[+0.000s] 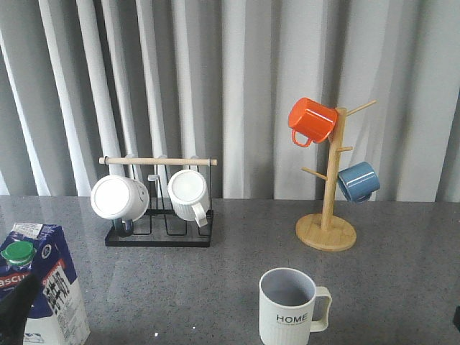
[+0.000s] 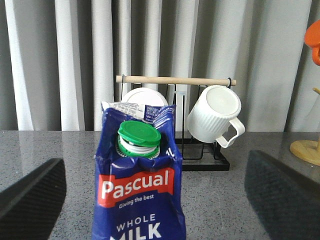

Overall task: Place milk next to cup
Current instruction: 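Close the left gripper on the milk carton top and lift it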

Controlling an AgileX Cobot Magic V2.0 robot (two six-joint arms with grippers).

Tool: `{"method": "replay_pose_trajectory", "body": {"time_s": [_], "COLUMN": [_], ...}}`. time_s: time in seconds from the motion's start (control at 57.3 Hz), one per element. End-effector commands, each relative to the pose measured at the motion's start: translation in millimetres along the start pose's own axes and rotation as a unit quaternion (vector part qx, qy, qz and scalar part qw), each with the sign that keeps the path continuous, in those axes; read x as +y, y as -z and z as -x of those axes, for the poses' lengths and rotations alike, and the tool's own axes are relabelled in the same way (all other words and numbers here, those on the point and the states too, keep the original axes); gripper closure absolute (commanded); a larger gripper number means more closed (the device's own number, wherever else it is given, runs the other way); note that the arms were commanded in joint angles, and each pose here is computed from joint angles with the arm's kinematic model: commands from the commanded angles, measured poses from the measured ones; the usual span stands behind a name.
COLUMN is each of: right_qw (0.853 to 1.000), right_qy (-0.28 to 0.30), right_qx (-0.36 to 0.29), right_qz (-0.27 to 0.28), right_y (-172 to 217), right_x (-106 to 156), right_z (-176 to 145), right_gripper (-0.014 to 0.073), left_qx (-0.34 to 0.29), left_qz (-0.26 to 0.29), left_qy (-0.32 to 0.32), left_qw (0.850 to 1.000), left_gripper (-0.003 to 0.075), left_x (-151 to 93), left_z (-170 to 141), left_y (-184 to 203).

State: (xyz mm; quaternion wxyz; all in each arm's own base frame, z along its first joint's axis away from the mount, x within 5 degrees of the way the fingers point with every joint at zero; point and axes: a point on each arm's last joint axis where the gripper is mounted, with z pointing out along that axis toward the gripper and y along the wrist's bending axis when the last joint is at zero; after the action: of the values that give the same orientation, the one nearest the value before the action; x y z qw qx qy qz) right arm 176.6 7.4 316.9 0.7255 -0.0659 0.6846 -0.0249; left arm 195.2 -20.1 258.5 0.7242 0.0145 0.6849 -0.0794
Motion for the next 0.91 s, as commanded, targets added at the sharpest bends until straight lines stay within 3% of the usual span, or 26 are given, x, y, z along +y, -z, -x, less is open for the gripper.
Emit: {"method": "replay_pose_trajectory", "body": {"time_s": [0.0,0.472,0.734,0.891], "right_qw": [0.999,0.999,0.999,0.999], "right_qy": [0.008,0.007,0.007,0.007], "right_qx": [-0.051,-0.051,-0.05,-0.051], "right_qz": [-0.005,-0.005,-0.005,-0.005], "right_y": [0,0,0,0], "right_x": [-2,-2,-2,-2], "right_z": [16,16,16,16], "right_gripper": [0.0598,0.0598,0.0598,0.0598], "left_qx": [-0.056,-0.043,0.0,0.007], "left_qz": [-0.009,0.007,0.015,0.026], "left_qy": [0.005,0.02,0.021,0.031], "left_qw": [0.998,0.999,1.0,0.999], "left_gripper": [-0.0001,0.0006,0.001,0.0062], "left_x": [-2,4,7,10], "left_z": [8,1,-6,-12], "left_y": [-11,-59,-76,-79]}}
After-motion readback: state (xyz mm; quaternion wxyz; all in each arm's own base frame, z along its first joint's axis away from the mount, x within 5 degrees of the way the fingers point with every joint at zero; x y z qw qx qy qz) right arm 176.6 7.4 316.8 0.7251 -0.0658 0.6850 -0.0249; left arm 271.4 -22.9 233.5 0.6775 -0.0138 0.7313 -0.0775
